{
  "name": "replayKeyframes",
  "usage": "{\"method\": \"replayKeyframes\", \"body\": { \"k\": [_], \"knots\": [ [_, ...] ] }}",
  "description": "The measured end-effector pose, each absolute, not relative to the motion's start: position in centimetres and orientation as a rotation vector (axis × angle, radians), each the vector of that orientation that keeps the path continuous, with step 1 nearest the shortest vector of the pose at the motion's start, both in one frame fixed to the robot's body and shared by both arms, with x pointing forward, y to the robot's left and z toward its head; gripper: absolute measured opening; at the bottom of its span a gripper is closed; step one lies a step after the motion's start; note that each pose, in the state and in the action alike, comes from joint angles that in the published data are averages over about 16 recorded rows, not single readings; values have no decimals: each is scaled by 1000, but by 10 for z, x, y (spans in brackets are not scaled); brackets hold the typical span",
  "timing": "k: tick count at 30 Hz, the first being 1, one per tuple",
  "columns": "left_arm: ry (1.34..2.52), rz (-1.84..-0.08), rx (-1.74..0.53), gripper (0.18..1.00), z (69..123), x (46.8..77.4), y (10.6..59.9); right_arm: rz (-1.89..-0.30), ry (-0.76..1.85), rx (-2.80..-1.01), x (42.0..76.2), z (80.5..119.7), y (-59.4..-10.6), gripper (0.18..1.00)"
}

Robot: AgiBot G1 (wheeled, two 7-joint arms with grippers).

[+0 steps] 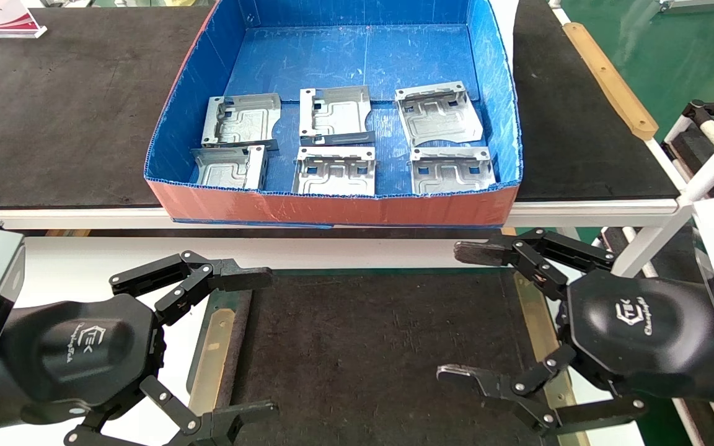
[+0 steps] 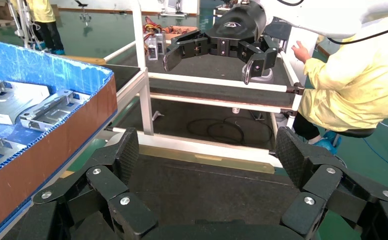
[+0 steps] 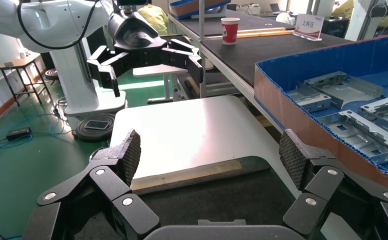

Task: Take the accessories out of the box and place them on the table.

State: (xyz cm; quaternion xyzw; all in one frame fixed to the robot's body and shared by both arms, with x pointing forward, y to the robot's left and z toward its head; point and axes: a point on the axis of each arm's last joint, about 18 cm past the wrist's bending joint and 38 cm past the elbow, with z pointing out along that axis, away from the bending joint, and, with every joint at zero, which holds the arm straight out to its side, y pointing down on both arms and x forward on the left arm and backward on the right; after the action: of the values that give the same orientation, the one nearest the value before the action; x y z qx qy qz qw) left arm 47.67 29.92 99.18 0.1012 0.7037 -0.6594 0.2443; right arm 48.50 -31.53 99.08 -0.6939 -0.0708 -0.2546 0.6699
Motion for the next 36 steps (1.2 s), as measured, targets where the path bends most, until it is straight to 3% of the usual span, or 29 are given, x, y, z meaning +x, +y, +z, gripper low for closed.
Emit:
{"method": "replayKeyframes", "body": {
  "k": [36],
  "knots": [
    [1909, -1770, 228, 1001, 993, 486, 303, -574, -160, -1564, 485, 991, -315, 1001]
  ]
}}
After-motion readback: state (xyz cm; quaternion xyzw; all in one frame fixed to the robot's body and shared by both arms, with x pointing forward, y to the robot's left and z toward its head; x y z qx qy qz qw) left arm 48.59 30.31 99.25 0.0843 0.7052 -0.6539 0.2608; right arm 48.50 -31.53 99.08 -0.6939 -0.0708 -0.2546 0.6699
